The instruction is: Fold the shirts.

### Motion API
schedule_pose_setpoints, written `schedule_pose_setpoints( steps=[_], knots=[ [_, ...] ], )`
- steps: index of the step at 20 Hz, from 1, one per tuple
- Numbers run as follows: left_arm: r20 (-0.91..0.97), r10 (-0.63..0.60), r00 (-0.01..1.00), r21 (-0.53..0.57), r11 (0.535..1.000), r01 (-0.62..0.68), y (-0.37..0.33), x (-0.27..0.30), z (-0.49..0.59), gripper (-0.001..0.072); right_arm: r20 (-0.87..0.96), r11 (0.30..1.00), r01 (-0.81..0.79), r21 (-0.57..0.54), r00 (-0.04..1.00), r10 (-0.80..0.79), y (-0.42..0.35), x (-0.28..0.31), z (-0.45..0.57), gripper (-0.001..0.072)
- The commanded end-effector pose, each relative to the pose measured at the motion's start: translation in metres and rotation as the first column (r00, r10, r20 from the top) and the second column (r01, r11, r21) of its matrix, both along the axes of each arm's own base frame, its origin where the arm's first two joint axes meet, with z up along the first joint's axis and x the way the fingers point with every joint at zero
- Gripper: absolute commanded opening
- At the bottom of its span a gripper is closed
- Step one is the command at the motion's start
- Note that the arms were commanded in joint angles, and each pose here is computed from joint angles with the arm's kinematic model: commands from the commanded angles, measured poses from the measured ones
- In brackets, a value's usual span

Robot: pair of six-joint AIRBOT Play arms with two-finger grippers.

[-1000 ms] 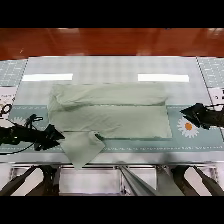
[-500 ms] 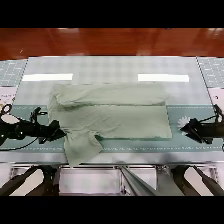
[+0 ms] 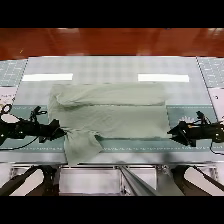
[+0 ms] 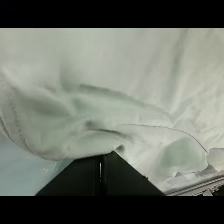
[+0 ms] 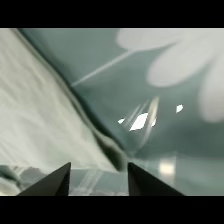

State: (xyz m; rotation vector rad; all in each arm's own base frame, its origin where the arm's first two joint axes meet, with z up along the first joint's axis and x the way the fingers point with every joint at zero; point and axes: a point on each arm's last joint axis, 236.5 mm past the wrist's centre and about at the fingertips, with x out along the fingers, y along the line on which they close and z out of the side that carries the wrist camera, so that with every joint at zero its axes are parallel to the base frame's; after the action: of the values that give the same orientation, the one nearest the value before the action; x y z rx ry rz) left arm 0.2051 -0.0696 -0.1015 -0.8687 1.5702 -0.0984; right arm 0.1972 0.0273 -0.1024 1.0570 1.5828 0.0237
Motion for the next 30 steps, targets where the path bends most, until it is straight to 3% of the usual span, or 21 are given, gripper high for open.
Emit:
schedule_pose_setpoints(
  steps=[1, 2, 3, 4, 5, 10, 17, 24, 30],
  knots=[
    [0.008, 0.005, 1.0, 0.008, 1.0, -0.005, 0.002, 0.003, -0.001, 0.0016, 0.034, 1.0, -0.016, 0.014, 0.999, 0.015, 0.021, 0.021, -0.012, 0.0406],
    [0.008, 0.004, 1.0, 0.007, 1.0, -0.004, 0.001, 0.002, -0.001, 0.0016, 0.061, 0.999, -0.032, 0.005, 0.998, 0.031, 0.027, 0.03, -0.012, 0.0396],
    [0.009, 0.003, 1.0, 0.007, 1.0, -0.003, 0.002, 0.003, 0.0, 0.0016, 0.088, 0.999, -0.052, -0.01, 0.995, 0.053, 0.029, 0.037, -0.01, 0.0323],
    [0.023, -0.009, 1.0, 0.01, 1.0, 0.009, 0.002, 0.005, 0.001, 0.0016, 0.114, 0.997, -0.079, -0.02, 0.99, 0.081, 0.029, 0.043, -0.005, 0.0116],
    [0.039, -0.016, 0.999, 0.015, 1.0, 0.016, 0.004, 0.009, 0.004, 0.0016, 0.143, 0.994, -0.105, -0.024, 0.984, 0.107, 0.028, 0.049, 0.001, 0.0032],
    [0.189, -0.027, 0.982, 0.068, 0.998, 0.015, 0.021, 0.061, 0.041, 0.0016, 0.256, 0.984, -0.166, -0.058, 0.95, 0.176, 0.017, 0.085, 0.039, 0.0032],
    [0.377, -0.031, 0.926, 0.141, 0.99, -0.024, 0.041, 0.144, 0.086, 0.0016, 0.452, 0.984, -0.092, -0.152, 0.879, 0.152, -0.005, 0.164, 0.091, 0.0032],
    [0.411, -0.073, 0.909, 0.15, 0.989, 0.012, 0.021, 0.231, 0.066, 0.0016, 0.517, 0.982, -0.057, -0.18, 0.844, 0.143, 0.005, 0.247, 0.081, 0.0032],
    [0.428, -0.072, 0.901, 0.154, 0.988, 0.006, 0.027, 0.282, 0.053, 0.0016, 0.502, 0.985, -0.03, -0.17, 0.857, 0.113, -0.003, 0.279, 0.057, 0.0032]
  ],
)
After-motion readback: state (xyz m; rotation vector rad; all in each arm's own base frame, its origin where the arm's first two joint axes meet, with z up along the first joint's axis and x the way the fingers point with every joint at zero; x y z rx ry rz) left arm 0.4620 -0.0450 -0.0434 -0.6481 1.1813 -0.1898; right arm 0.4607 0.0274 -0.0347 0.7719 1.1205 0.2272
